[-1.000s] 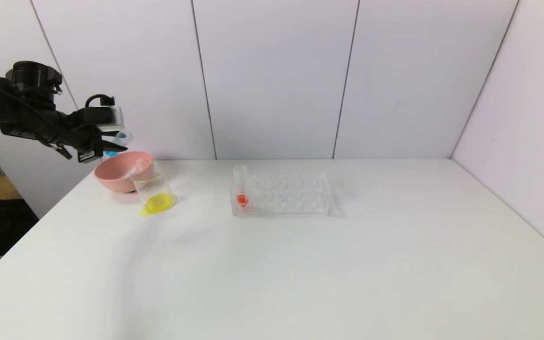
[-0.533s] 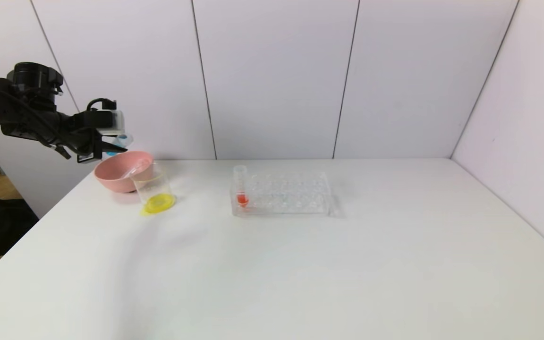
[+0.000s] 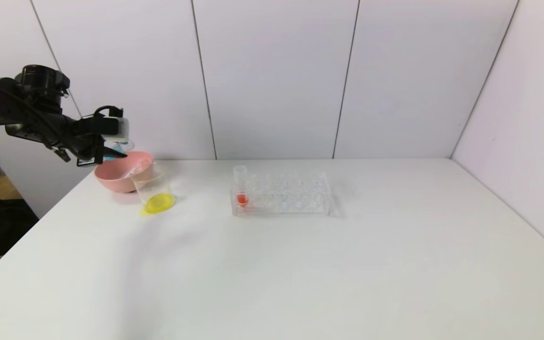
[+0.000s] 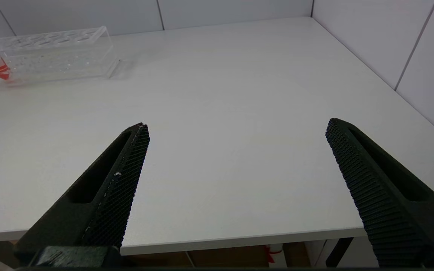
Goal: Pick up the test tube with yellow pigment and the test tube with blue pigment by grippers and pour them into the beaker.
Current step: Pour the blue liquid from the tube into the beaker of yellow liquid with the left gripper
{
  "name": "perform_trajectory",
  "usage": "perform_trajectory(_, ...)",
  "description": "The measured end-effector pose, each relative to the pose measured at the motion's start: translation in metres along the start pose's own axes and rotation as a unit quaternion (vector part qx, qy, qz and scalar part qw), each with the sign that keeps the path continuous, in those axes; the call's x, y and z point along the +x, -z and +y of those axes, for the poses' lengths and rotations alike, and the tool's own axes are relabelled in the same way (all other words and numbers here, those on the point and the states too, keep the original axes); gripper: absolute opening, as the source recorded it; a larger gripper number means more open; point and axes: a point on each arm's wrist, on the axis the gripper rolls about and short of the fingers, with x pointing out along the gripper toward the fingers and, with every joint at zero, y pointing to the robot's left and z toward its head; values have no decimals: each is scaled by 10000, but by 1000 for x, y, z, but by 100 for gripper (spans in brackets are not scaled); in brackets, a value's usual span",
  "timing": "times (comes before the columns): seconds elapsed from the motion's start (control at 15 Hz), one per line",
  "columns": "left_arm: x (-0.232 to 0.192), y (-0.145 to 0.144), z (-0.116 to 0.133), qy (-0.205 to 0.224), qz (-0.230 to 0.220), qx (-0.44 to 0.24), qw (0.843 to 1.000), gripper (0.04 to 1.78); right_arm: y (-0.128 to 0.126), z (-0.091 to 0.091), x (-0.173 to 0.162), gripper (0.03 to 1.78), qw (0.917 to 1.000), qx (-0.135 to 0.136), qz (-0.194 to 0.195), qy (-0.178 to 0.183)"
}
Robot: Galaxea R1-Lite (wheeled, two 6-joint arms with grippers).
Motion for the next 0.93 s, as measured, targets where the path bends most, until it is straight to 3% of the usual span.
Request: perform_trajectory(0.93,6,-10,-1,135,500,431,9977,44,0,0,0,171,10000,-2,0,0)
